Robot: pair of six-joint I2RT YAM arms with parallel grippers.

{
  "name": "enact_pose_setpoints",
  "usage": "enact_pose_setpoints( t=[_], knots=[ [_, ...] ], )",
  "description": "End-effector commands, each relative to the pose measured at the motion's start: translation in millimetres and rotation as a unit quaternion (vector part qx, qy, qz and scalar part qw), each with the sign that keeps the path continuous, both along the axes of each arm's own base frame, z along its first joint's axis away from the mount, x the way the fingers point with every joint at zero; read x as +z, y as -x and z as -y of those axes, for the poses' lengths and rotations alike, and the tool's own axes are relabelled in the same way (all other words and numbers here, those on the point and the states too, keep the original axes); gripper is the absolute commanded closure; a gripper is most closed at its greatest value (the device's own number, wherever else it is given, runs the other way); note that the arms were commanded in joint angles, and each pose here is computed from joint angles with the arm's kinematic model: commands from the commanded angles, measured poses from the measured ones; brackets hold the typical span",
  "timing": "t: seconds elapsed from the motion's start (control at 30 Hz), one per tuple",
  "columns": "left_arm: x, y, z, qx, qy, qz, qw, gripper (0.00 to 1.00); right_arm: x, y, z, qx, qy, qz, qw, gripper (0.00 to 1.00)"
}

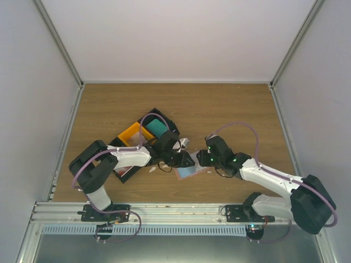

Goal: Put the credit cards into the card holder
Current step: Turn over the card slot in the card holder.

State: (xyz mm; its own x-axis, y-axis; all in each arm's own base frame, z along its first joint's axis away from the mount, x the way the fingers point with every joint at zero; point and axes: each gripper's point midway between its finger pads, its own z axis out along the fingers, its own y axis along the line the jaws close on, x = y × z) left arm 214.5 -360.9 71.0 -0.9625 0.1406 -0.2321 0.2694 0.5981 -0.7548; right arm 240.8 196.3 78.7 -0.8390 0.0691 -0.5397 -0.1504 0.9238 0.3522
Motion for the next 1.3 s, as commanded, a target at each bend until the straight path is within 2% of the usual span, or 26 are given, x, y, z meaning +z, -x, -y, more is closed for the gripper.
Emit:
enact_pose_setpoints(
  t=[0.0,0.3,0.6,0.83,1.03,1.17,1.27],
  knots=[
    [1.6,-4.1,10.0,-0.017,0.009,0.017,1.000,0.75,7.5,7.7,-18.1,0.073,-0.031,0.012,0.997,0.65],
    [-10.7,-3.6,5.7,-0.012,-0.009,0.013,1.000,0.79,-1.3,21.5,-29.6,0.118,-0.050,-0.013,0.992,0.68],
    [-19.8,-5.3,-8.8,0.012,-0.048,0.015,0.999,0.80,-18.3,20.8,-17.1,0.090,-0.017,-0.038,0.995,0.69],
    [-25.2,-4.1,-36.8,0.057,-0.100,0.014,0.993,0.79,-25.1,17.3,-16.5,0.081,-0.004,-0.050,0.996,0.68],
    [-9.1,-2.0,-53.1,0.080,-0.113,0.038,0.990,0.78,-37.9,23.5,-40.7,0.143,-0.023,-0.076,0.986,0.71],
    [12.0,-10.0,-65.2,0.100,-0.133,0.073,0.983,0.73,-35.1,33.1,-64.3,0.204,-0.062,-0.084,0.973,0.72],
    [22.0,-17.4,-74.7,0.114,-0.155,0.098,0.976,0.70,-35.1,35.4,-70.9,0.217,-0.074,-0.088,0.969,0.71]
  ],
)
